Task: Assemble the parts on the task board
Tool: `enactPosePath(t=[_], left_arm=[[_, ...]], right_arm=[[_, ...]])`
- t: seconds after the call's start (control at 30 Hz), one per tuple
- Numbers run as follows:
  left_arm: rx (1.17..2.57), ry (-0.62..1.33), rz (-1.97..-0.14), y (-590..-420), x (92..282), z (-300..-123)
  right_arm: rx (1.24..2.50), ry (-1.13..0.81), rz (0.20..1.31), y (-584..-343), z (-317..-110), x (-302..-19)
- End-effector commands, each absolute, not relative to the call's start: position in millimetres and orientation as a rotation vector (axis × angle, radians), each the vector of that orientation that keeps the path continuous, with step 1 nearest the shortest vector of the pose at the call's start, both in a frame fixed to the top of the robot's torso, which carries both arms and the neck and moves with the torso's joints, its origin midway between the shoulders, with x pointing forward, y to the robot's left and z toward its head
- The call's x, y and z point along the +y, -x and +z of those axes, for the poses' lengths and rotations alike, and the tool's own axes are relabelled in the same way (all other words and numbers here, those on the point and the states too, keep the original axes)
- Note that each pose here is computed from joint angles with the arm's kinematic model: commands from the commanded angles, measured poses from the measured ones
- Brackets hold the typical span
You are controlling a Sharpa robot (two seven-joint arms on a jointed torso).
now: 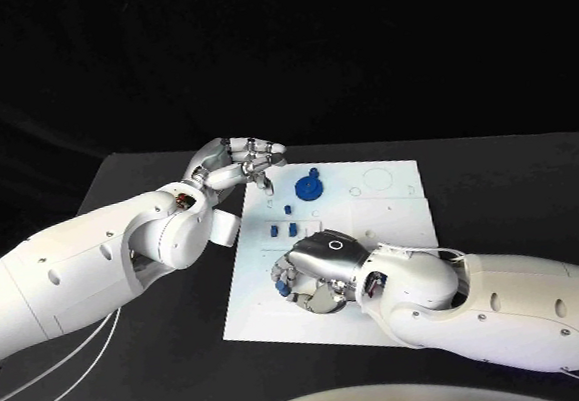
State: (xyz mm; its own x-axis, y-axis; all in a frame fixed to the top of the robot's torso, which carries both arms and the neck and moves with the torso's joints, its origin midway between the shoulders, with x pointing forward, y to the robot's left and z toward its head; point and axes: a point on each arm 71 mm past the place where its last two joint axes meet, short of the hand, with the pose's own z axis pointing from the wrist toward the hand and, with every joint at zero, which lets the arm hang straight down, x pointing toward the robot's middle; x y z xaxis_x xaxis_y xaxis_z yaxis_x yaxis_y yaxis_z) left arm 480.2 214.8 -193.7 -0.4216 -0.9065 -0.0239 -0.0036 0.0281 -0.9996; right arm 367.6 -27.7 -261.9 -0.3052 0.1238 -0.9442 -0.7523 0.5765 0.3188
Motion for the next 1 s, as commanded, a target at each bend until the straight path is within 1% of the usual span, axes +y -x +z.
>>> enactPosePath(t=[0.03, 0.37, 0.47, 0.57, 0.67, 0.73, 0.9, 1.0], left_arm=[[1.549, 0.951, -1.518, -479.2, 212.5, -193.1], [1.553, 0.952, -1.517, -479.1, 213.5, -193.4], [1.553, 0.952, -1.516, -479.2, 213.8, -193.5], [1.554, 0.952, -1.515, -479.2, 214.1, -193.6], [1.554, 0.953, -1.513, -479.0, 214.9, -194.0], [1.555, 0.954, -1.510, -478.8, 215.7, -194.4], [1.559, 0.956, -1.505, -477.5, 217.8, -195.6], [1.561, 0.957, -1.504, -476.3, 218.2, -196.4]], right_arm=[[1.642, 0.493, 0.946, -368, -260, -30], [1.564, 0.374, 0.997, -367, -250, -47], [1.535, 0.318, 1.030, -367, -244, -57], [1.536, 0.241, 1.050, -370, -237, -71], [1.598, 0.112, 1.043, -378, -231, -94], [1.671, 0.015, 1.014, -385, -228, -113], [1.837, -0.140, 0.896, -392, -228, -163], [1.895, -0.180, 0.834, -390, -229, -184]])
